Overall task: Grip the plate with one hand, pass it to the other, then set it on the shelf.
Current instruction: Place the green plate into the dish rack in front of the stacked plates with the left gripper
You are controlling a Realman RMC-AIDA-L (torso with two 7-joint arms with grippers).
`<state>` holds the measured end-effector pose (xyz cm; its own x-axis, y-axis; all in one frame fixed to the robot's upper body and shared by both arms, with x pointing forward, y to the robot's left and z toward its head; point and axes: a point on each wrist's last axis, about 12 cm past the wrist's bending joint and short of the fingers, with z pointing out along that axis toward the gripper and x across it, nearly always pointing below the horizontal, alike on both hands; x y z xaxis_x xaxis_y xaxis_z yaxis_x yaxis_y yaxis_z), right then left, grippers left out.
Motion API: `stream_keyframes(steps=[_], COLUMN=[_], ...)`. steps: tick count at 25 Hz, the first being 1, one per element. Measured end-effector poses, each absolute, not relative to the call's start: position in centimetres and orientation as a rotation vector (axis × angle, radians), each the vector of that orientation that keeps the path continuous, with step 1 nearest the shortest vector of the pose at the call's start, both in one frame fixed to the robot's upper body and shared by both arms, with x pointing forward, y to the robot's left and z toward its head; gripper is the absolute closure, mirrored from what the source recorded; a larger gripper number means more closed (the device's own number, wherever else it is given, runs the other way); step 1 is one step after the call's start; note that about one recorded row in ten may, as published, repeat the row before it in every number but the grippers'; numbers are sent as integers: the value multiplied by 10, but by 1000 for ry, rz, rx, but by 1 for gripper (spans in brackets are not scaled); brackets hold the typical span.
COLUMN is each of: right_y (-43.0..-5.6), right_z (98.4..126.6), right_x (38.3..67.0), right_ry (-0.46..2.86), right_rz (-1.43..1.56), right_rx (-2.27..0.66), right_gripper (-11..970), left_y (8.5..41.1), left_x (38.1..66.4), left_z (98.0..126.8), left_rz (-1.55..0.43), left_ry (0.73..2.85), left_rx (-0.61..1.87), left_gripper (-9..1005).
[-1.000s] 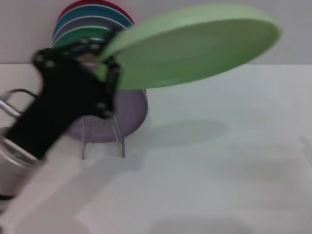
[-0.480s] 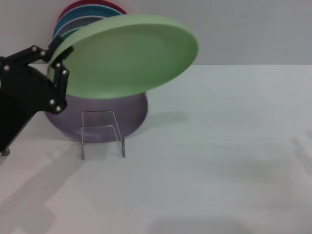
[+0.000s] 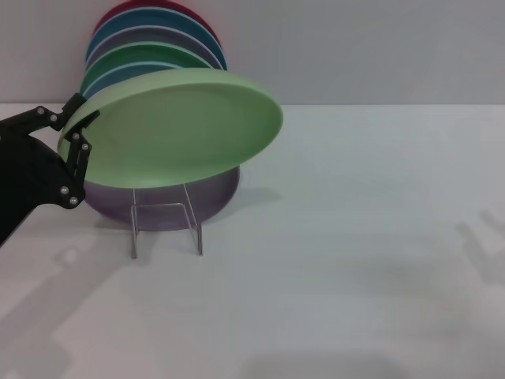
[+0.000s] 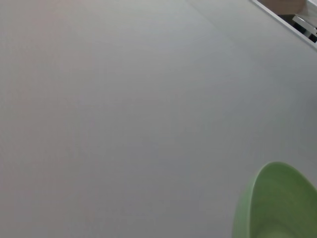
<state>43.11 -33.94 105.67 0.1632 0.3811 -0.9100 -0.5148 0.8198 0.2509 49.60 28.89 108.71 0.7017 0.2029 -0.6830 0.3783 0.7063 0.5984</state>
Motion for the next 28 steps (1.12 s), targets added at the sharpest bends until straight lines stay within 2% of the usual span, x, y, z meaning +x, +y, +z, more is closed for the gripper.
stream_keyframes(steps=[28], right_y=[-332], right_z=[1058], right_x=[436], right_ry=[1248], right_rz=[680], right_rx=[-166], right_gripper=[442], left_y=[294], left_x=[499], left_z=[1076], left_rz=[-32], left_ry=[851], left_rx=[908], left_gripper=[844])
